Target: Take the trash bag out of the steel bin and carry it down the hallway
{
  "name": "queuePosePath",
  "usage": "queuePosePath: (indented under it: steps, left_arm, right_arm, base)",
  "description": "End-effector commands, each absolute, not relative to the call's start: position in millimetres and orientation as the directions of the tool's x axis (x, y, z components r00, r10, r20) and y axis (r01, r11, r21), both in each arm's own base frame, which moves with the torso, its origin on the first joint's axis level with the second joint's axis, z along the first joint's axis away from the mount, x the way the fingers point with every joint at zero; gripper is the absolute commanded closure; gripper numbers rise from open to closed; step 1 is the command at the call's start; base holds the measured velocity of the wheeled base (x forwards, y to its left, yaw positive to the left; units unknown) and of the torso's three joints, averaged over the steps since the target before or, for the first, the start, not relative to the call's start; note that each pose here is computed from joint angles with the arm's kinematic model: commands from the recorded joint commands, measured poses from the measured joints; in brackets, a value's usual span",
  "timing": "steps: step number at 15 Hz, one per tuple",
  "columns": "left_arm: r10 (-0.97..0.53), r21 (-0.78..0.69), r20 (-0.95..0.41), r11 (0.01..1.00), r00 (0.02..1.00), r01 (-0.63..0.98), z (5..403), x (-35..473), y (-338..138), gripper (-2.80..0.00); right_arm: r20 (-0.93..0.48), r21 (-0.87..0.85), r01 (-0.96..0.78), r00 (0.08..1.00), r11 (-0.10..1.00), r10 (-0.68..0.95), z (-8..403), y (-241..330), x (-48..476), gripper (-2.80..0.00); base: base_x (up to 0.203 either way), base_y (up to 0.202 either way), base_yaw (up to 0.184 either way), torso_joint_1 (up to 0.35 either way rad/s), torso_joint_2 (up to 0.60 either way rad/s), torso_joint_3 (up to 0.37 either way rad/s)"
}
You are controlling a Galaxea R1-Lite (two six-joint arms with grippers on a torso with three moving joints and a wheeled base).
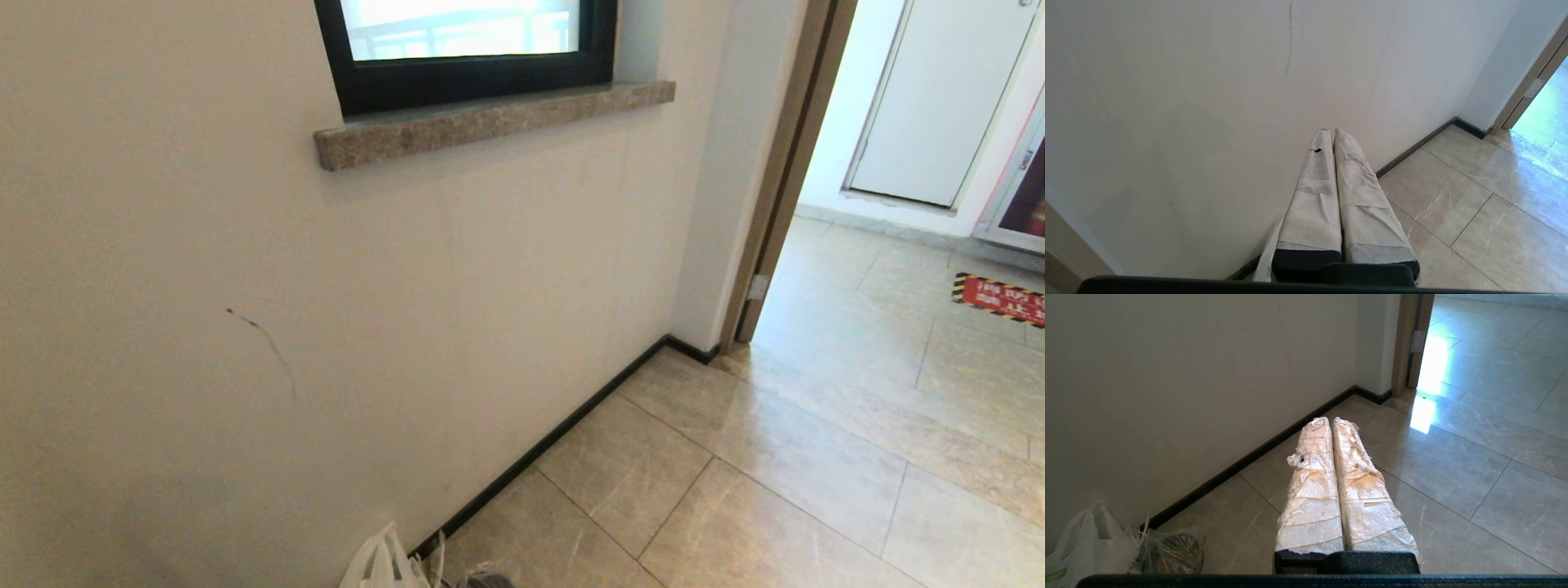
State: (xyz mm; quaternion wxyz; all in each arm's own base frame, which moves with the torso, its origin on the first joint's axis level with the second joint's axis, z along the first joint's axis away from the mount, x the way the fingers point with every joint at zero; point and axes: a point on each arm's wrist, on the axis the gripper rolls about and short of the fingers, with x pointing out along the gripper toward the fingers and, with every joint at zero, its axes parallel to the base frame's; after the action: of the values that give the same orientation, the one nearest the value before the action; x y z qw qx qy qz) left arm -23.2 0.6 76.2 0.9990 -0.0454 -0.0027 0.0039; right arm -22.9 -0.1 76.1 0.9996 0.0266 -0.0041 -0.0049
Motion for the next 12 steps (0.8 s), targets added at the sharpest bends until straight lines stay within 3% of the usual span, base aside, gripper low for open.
queuePosePath:
  steps: [1,12]
  left_arm:
    - [0.008,-0.092,0.009,0.996,1.000,-0.007,76.4,-22.8,0.5,0.00]
    - [0.008,-0.091,0.009,0.996,1.000,-0.007,76.4,-22.8,0.5,0.00]
  right_arm:
    - [0.009,0.054,0.010,1.000,0.999,-0.011,76.2,-0.1,-22.9,0.00]
    - [0.009,0.049,0.009,1.000,0.999,-0.009,76.2,-0.1,-22.9,0.00]
  base:
    - [0.000,0.000,0.000,0.000,0.00,0.000]
    - [0.000,0.000,0.000,0.000,0.00,0.000]
